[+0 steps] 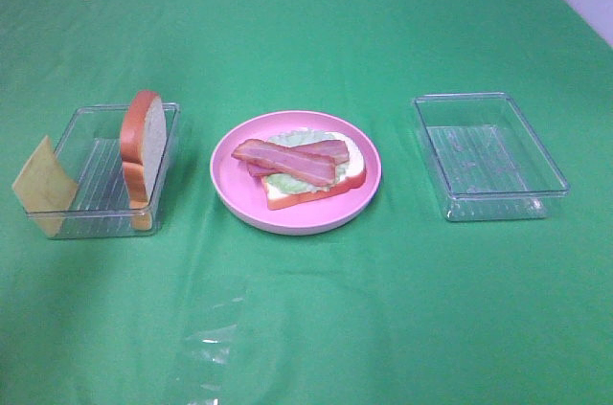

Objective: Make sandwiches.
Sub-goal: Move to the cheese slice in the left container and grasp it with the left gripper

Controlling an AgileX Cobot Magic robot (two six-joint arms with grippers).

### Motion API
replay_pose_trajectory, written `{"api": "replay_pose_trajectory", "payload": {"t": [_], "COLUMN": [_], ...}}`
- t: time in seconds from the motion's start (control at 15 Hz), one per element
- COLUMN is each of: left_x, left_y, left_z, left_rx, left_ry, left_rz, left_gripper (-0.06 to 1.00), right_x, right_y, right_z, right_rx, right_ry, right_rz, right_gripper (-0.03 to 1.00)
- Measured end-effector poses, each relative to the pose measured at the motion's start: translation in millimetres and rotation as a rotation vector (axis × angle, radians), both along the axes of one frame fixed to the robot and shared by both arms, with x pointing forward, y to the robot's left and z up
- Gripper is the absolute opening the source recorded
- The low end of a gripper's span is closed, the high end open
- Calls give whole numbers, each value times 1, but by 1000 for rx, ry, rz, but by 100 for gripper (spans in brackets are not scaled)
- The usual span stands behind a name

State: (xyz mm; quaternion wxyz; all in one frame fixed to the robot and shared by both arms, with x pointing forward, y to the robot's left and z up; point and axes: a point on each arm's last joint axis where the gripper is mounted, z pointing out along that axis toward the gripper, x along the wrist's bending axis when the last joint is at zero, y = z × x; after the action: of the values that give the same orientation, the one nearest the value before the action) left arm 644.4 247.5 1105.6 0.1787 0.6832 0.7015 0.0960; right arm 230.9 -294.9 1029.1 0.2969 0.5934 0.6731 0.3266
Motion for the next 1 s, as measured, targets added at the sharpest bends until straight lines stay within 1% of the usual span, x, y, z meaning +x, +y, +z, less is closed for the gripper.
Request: {"api": "replay_pose_trajectory", "payload": {"t": [0.2,0.33,0.4,0.73,0.93,1.0], "left_x": [-15,-20,-23,-28,-35,-37], "left_y": [31,40,45,45,45,44], "left_z": [-9,-13,-22,-36,-55,-60], "left_rx": [6,11,15,18,22,13], "left_ry": [54,75,106,155,227,246], "left_rz": [70,81,88,81,73,70], "left_gripper": [99,99,99,99,99,99], "right_x": [0,0,0,0,0,0], "right_y": [0,0,0,0,0,0], "right_z": [0,0,0,0,0,0], "right_rx": [0,0,0,0,0,0], "right_ry": [0,0,0,0,0,0], "right_rz": [0,0,0,0,0,0], "right_gripper": [98,98,98,98,98,98]}}
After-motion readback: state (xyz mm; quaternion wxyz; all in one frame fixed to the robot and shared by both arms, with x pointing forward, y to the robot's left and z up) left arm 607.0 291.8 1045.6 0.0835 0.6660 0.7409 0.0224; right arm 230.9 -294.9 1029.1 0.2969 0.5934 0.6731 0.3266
